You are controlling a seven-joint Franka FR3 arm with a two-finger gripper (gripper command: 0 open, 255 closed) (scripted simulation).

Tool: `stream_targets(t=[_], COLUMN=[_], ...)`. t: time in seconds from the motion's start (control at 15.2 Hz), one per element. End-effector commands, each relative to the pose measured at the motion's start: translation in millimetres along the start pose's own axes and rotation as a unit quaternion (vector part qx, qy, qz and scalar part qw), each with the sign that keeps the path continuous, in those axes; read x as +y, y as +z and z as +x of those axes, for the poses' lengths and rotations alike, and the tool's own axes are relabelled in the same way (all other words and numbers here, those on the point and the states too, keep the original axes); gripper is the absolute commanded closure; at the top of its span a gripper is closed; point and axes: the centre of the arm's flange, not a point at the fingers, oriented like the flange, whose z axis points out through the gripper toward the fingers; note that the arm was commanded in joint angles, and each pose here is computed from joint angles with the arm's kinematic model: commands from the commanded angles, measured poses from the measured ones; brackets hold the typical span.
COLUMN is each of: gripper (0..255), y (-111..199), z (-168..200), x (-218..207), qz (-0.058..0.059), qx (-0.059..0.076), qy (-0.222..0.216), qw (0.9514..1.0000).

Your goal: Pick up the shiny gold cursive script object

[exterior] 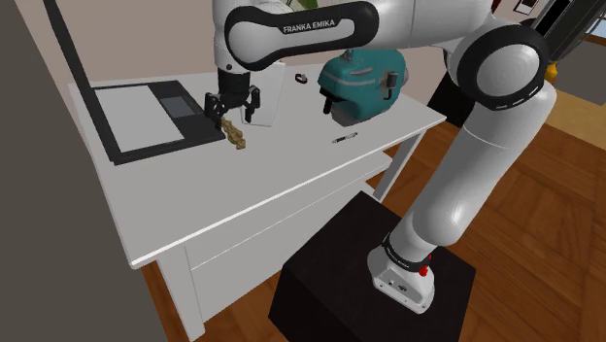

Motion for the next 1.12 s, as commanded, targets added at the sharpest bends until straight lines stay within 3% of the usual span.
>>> stream_targets(t=[0.0,0.4,0.46,1.06], gripper=[255,255,255,255], y=[41.0,52.8,36.8,-10.7], z=[12.7,6.1,15.2,16.6], x=[8.1,1.6,4.2,4.9], qz=[0.004,0.004,0.004,0.004], qx=[-0.013,-0.013,-0.013,-0.013], qy=[0.006,0.006,0.006,0.006], qw=[0.9999,0.9999,0.9999,0.9999])
